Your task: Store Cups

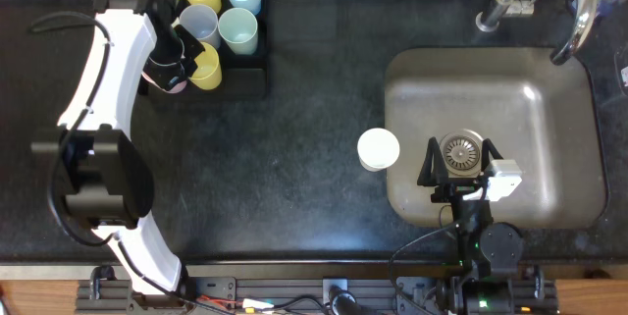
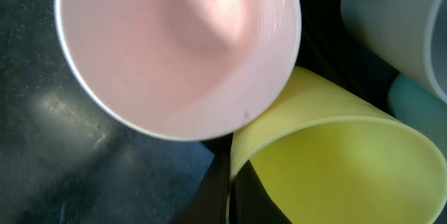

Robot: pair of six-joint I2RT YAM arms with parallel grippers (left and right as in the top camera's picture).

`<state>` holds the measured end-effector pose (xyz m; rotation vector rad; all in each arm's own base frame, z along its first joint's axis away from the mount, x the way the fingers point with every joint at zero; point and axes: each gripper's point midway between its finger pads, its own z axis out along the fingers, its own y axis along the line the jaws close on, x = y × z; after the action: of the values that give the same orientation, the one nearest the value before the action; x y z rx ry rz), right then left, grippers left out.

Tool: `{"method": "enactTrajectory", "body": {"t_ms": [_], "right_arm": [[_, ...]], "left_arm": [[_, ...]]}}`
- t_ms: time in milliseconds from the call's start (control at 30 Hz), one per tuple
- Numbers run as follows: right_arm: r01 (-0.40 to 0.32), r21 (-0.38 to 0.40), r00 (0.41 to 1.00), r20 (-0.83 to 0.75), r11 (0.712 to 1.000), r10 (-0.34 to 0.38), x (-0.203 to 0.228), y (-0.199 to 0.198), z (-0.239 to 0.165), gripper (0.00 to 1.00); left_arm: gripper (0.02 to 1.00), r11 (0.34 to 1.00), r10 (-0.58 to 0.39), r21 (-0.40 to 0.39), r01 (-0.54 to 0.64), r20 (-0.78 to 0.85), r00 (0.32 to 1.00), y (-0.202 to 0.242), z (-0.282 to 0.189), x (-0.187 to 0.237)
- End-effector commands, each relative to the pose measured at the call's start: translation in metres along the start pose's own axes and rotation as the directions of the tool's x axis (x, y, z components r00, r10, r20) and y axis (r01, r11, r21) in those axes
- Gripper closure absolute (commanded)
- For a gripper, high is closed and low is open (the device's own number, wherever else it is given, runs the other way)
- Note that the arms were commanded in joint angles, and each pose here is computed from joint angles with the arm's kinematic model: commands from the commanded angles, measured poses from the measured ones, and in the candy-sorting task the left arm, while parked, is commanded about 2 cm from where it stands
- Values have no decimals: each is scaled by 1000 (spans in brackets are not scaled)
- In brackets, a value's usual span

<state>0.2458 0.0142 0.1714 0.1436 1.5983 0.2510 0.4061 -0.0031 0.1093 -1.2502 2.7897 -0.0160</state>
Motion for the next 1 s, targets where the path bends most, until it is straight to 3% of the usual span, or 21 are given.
{"method": "enactTrajectory", "body": {"t_ms": [33,300,333,367,400,433,700,900,1000], "right_arm": [[1,1,1000,8,1000,-1,-1,-1,0,5],[1,1,1000,8,1000,-1,-1,-1,0,5],[1,1,1000,8,1000,-1,-1,-1,0,3],[1,1,1000,8,1000,-1,-1,-1,0,7],[1,1,1000,8,1000,-1,-1,-1,0,5],[1,1,1000,8,1000,-1,-1,-1,0,3],[1,1,1000,8,1000,-1,-1,-1,0,5],[1,1,1000,8,1000,-1,-1,-1,0,3],[1,1,1000,8,1000,-1,-1,-1,0,5]], "left_arm": [[980,1000,-19,-24,19,-26,999,2,14,0],[976,999,-19,-30,18,-32,999,0,23,-1],[941,999,-19,-29,18,-31,999,0,23,-1],[816,999,-18,-29,18,-31,999,0,23,-1],[599,999,-19,-29,18,-31,999,0,23,-1],[20,999,-19,-29,18,-31,999,0,23,-1],[20,999,-16,47,15,28,999,-2,-15,-4],[20,980,-36,197,-3,192,981,10,-107,-2],[20,982,-40,191,-14,273,961,45,-153,12]]}}
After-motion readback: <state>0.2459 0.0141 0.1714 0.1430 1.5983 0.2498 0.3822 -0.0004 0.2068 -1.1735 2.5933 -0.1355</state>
